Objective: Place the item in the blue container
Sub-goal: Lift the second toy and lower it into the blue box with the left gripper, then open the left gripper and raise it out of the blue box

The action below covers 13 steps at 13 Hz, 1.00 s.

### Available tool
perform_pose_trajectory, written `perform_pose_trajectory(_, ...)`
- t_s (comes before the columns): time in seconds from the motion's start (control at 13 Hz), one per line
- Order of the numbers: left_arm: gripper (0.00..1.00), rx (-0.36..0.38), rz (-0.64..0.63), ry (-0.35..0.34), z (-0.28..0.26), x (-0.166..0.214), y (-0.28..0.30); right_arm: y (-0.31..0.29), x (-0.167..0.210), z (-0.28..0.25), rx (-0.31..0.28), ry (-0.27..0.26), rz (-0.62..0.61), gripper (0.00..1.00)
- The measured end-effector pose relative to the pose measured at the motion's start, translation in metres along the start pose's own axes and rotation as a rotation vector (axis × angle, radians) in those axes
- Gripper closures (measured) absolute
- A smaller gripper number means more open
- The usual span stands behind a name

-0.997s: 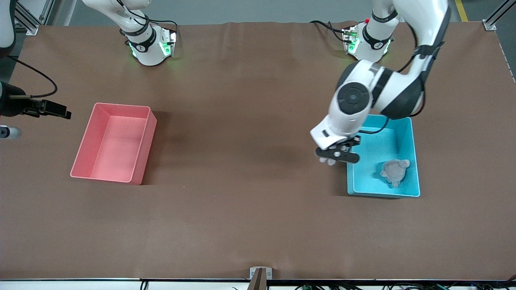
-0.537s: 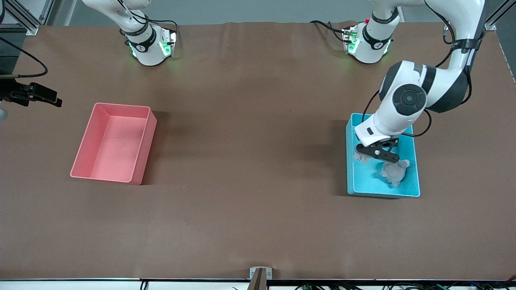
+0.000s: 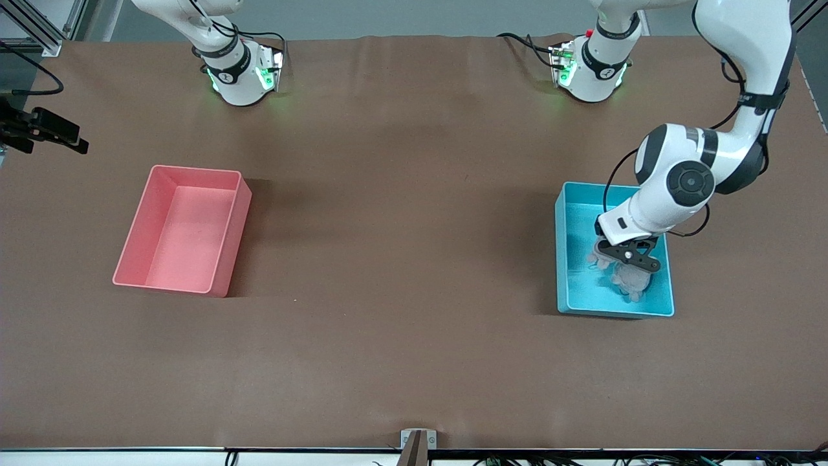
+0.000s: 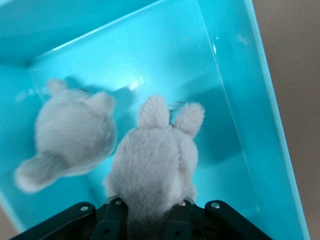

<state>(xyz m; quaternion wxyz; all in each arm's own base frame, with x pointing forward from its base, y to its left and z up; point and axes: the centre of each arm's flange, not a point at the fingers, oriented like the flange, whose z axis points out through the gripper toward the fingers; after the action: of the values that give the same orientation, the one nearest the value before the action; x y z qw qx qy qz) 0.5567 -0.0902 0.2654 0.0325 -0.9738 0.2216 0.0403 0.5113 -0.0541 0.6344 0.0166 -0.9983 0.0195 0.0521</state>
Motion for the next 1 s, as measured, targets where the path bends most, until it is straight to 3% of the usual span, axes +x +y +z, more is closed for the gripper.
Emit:
perform_pose_trajectory(0.31,0.8,-0.033,-0.023,-0.017,0.04,0.002,-0.004,-0.001,-0.016,-0.013,0.003,0.0,-0.002,0.0)
perform_pose_trajectory(0.61,0.75,-0.034,-0.033,0.002,0.041,0.008,-0.011,-0.003,-0.024,-0.016,0.005,-0.021,-0.005,0.0)
perform_pose_trajectory(0.77,0.59,-0.023,-0.037,0.032,0.027,0.016,-0.016,-0.004,-0.026,-0.015,0.005,-0.031,-0.007,0.0)
perform_pose_trajectory(1.0,0.25,0.007,-0.074,0.077,-0.015,0.02,-0.023,-0.007,-0.028,-0.019,0.004,-0.039,-0.014,0.0)
